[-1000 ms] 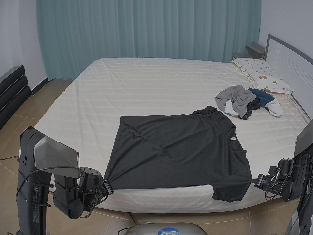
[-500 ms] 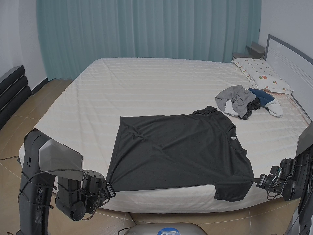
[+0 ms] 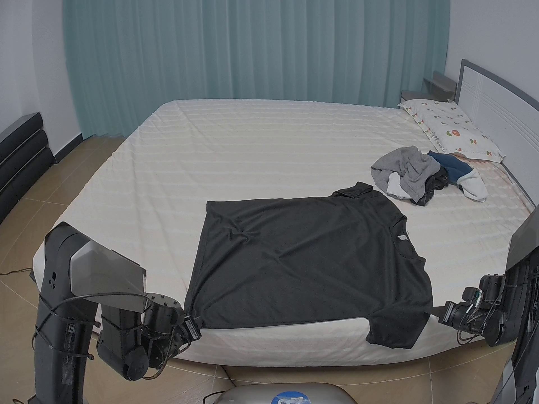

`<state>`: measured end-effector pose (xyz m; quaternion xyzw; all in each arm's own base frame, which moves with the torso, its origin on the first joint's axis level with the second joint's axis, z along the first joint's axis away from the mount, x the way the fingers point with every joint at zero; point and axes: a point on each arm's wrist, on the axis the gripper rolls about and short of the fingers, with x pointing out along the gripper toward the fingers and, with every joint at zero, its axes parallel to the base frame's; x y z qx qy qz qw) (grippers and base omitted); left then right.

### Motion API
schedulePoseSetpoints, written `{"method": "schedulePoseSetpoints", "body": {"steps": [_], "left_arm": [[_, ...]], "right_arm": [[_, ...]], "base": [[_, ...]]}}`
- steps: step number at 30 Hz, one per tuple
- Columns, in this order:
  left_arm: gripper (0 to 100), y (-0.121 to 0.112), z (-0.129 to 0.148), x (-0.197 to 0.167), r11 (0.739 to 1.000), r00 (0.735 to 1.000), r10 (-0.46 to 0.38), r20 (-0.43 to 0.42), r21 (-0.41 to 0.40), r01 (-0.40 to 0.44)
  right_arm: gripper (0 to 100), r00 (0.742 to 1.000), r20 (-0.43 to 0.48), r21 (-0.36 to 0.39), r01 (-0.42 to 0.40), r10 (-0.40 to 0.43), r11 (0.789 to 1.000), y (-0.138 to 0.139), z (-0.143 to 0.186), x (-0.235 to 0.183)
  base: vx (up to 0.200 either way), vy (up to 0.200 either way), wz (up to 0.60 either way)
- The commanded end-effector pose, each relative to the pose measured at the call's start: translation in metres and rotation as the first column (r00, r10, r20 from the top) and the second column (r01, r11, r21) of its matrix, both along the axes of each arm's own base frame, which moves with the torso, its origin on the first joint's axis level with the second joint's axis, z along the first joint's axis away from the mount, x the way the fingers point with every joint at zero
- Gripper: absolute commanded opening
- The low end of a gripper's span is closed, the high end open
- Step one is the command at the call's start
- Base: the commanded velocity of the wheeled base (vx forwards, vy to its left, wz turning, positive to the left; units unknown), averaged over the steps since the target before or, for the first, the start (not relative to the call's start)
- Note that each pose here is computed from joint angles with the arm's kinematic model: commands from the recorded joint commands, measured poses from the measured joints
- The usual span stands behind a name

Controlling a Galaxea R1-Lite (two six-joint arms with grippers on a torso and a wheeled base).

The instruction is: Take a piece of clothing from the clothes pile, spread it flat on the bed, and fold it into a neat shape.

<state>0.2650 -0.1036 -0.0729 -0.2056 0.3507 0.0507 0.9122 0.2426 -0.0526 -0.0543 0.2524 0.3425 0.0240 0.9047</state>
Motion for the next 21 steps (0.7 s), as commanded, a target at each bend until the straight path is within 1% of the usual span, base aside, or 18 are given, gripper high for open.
{"method": "schedulePoseSetpoints", "body": {"steps": [1,6,8,9,11,12,13,14,15,16,17,18,21], "left_arm": [[100,0.002,0.003,0.002,1.0,1.0,0.01,0.012,-0.006,-0.01],[100,0.006,0.015,0.009,0.999,0.998,0.032,0.051,-0.045,-0.03],[100,0.007,0.017,0.009,0.998,0.998,0.04,0.057,-0.056,-0.036],[100,0.009,0.021,0.012,0.995,0.997,0.045,0.064,-0.094,-0.039],[100,0.012,0.023,0.014,0.989,0.998,0.033,0.057,-0.148,-0.024],[100,0.012,0.024,0.014,0.987,0.998,0.029,0.056,-0.161,-0.02],[100,0.014,0.025,0.015,0.979,0.999,0.02,0.045,-0.203,-0.01],[100,0.015,0.025,0.015,0.976,0.999,0.019,0.04,-0.218,-0.01],[100,0.015,0.025,0.015,0.976,0.999,0.019,0.04,-0.218,-0.01],[100,0.016,0.023,0.016,0.973,0.999,0.016,0.033,-0.23,-0.008],[100,0.016,0.023,0.017,0.973,0.999,0.016,0.035,-0.23,-0.007],[100,0.016,0.023,0.018,0.973,0.999,0.016,0.039,-0.232,-0.006],[100,0.014,0.023,0.022,0.971,0.999,0.017,0.052,-0.237,-0.004]], "right_arm": [[100,0.999,0.036,0.048,-0.011,0.01,0.999,-0.002,0.005,0.004],[100,0.995,0.09,0.14,0.017,-0.029,0.99,-0.005,0.017,0.016],[100,0.994,0.101,0.149,0.02,-0.035,0.989,-0.005,0.018,0.02],[100,0.993,0.109,0.16,0.021,-0.039,0.987,-0.004,0.018,0.026],[100,0.994,0.11,0.158,-0.002,-0.015,0.987,0.003,0.018,0.03],[100,0.994,0.107,0.158,-0.011,-0.006,0.987,0.006,0.018,0.03],[100,0.994,0.108,0.154,-0.041,0.024,0.987,0.015,0.018,0.033],[100,0.993,0.113,0.152,-0.052,0.034,0.987,0.017,0.019,0.035],[100,0.993,0.113,0.152,-0.052,0.034,0.987,0.017,0.019,0.035],[100,0.989,0.141,0.142,-0.058,0.038,0.988,0.016,0.026,0.043],[100,0.988,0.148,0.14,-0.056,0.035,0.989,0.014,0.028,0.047],[100,0.989,0.146,0.14,-0.049,0.028,0.989,0.011,0.028,0.053],[100,0.995,0.095,0.151,-0.017,0.003,0.988,0.0,0.025,0.072]], "base": [[0.0,0.0,0.0],[0.0,0.0,0.0],[0.0,0.0,0.0],[0.0,0.0,0.0],[0.0,0.0,0.0],[0.0,0.0,0.0],[0.0,0.0,0.0],[0.0,0.0,0.0],[0.0,0.0,0.0],[0.0,0.0,0.0],[0.0,0.0,0.0],[0.0,0.0,0.0],[0.0,0.0,0.0]]}}
